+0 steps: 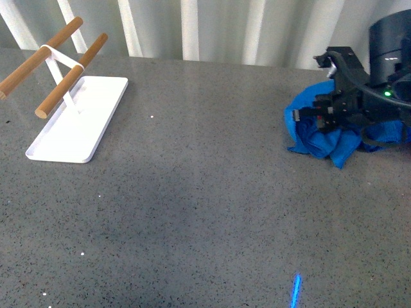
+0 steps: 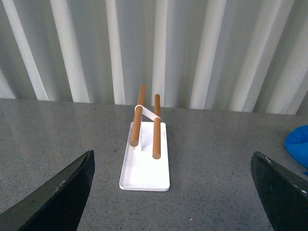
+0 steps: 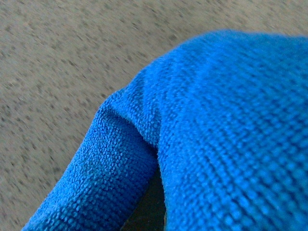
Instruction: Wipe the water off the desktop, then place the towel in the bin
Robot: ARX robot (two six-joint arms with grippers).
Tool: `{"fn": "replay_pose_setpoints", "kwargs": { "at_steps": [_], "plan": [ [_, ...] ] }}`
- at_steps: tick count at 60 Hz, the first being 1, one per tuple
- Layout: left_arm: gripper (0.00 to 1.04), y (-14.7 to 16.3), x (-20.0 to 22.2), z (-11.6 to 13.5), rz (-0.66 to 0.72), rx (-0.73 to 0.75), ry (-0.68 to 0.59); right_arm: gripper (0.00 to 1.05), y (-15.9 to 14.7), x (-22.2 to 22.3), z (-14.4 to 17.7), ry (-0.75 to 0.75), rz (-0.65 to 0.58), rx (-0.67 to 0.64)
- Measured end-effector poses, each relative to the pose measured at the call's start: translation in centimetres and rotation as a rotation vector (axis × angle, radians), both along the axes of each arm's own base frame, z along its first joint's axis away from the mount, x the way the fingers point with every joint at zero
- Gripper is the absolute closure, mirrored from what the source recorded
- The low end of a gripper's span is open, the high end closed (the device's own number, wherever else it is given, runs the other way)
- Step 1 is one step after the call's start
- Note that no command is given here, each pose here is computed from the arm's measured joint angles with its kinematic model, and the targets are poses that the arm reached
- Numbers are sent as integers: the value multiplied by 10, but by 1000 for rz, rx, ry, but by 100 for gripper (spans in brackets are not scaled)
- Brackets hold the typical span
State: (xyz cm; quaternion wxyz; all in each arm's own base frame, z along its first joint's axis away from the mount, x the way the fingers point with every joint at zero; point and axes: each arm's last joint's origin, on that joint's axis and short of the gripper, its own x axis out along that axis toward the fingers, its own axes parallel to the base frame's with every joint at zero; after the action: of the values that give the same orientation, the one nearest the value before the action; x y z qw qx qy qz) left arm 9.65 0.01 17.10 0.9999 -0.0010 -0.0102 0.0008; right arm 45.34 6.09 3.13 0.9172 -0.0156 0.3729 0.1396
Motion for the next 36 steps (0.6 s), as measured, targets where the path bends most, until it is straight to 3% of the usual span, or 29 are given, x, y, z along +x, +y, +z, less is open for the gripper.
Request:
{"fn": "replay_pose_setpoints", "kwargs": {
  "at_steps": [11,20,28,36],
  "plan": [
    [7,0,0,0,0,0,0,102,73,15,-3,-9,182,44],
    [7,0,0,0,0,0,0,102,113,3,-6,-1,268,80],
    [7,0,0,0,0,0,0,102,127,-18,-8,3,318,103],
    [7,0,0,0,0,0,0,102,121,-52,-7,25,350,124]
  ]
}}
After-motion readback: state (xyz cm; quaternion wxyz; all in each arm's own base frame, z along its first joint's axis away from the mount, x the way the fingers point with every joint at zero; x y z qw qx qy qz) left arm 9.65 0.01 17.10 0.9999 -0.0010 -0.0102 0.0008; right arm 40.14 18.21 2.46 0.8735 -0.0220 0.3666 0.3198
